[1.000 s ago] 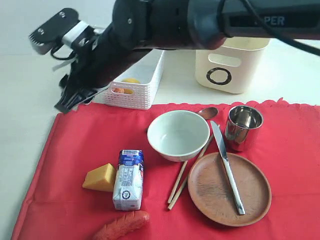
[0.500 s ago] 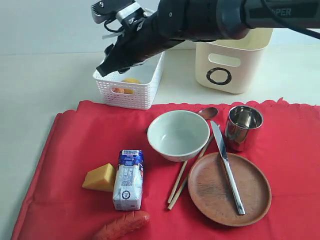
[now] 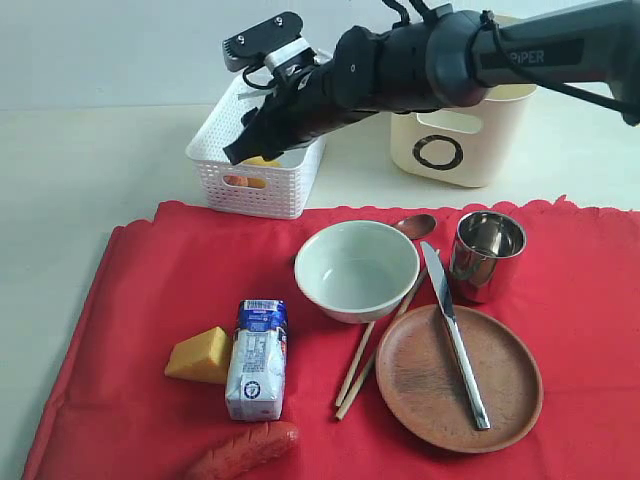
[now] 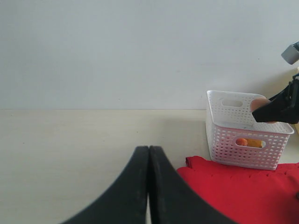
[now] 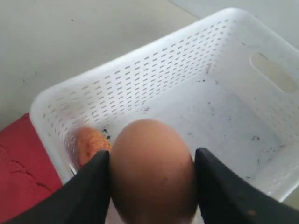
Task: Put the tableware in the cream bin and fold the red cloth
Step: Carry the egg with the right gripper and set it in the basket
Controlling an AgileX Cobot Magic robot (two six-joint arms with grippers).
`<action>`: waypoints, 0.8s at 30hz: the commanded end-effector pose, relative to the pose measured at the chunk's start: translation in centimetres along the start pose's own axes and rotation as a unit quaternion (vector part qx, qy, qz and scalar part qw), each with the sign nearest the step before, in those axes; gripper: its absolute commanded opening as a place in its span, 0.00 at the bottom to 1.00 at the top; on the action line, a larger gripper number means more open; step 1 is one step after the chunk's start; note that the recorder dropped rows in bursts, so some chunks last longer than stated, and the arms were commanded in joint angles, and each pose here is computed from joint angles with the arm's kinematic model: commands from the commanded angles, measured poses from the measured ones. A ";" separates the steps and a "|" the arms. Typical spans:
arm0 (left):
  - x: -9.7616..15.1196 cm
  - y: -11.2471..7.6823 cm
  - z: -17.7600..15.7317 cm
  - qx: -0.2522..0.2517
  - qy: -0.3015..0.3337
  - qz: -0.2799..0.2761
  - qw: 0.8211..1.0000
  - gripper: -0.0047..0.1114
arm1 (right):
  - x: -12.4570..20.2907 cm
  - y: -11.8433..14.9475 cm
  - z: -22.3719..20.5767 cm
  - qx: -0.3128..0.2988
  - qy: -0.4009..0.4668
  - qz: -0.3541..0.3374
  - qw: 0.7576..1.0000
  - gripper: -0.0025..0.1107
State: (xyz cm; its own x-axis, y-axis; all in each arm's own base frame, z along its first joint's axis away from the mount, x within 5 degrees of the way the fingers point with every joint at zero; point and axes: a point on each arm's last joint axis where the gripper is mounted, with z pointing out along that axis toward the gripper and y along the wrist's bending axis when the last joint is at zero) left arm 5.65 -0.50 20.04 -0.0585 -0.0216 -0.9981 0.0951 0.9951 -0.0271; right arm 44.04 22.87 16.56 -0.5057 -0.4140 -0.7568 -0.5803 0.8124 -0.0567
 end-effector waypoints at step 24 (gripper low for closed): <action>0.0 0.0 0.0 0.000 -0.003 -0.003 1.000 0.05 | 0.0 -0.4 0.4 0.008 -0.009 0.009 1.000 0.64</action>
State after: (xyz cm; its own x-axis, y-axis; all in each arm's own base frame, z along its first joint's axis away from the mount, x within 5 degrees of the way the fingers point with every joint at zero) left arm 5.65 -0.50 20.04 -0.0585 -0.0216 -0.9981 0.0951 0.9951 -0.0271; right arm 44.27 22.89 15.96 -0.5022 -0.4079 -0.7625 -0.5712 0.8185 -0.0616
